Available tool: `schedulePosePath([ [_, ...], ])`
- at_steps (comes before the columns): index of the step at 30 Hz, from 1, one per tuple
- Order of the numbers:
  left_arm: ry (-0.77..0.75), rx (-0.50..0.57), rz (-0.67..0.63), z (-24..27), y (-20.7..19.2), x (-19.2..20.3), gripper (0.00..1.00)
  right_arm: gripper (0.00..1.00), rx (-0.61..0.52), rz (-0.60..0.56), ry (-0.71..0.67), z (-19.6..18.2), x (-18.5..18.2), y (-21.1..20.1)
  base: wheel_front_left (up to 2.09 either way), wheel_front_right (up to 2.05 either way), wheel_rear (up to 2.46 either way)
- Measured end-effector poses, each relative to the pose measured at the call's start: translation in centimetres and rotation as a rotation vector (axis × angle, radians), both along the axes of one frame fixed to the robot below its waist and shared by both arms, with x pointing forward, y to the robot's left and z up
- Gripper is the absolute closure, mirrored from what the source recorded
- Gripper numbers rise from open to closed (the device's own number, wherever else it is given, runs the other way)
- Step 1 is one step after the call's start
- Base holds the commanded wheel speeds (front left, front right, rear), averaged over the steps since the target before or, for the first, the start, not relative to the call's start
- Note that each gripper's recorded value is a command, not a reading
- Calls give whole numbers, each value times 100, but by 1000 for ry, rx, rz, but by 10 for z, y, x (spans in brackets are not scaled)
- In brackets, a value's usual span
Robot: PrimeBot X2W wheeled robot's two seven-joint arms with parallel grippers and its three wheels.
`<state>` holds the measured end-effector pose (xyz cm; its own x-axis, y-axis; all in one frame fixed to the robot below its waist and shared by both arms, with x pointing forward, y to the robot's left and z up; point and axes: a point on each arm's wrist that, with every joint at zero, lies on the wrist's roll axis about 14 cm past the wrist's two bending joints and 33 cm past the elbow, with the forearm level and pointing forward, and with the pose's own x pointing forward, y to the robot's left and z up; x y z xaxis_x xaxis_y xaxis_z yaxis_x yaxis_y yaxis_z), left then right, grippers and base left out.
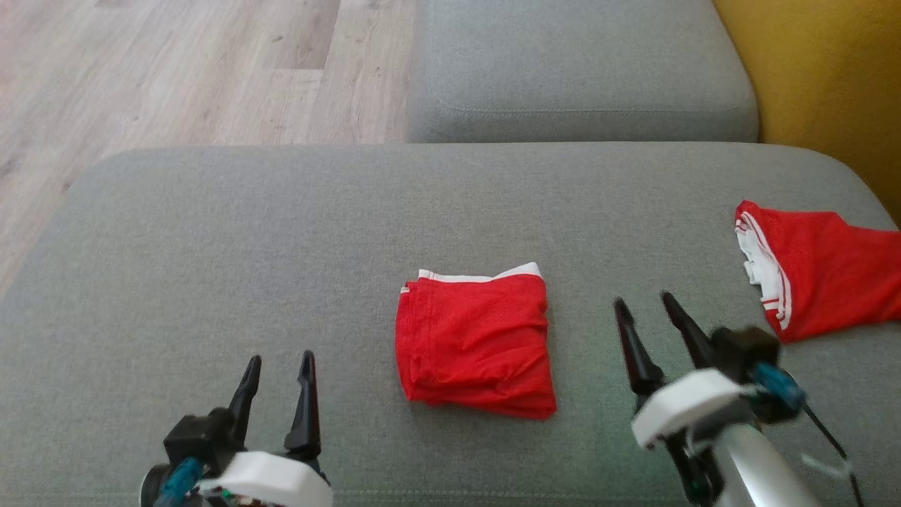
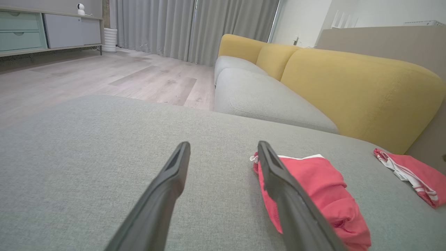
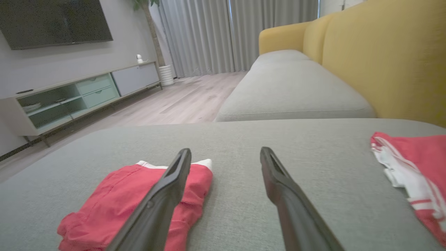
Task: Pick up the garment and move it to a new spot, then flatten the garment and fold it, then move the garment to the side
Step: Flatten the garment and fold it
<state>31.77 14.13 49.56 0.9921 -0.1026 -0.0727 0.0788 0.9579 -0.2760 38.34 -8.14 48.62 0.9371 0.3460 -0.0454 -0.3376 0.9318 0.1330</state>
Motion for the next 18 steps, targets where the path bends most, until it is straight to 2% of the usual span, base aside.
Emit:
schedulePosePath([
  [5, 14, 14, 10, -7, 10, -2, 0, 0, -6, -80, -1, 0, -17, -26, 0, 0, 0],
  [18, 41, 26, 26, -19, 18, -15, 0, 0, 36, -119, 16, 4, -36, -38, 0, 0, 0],
])
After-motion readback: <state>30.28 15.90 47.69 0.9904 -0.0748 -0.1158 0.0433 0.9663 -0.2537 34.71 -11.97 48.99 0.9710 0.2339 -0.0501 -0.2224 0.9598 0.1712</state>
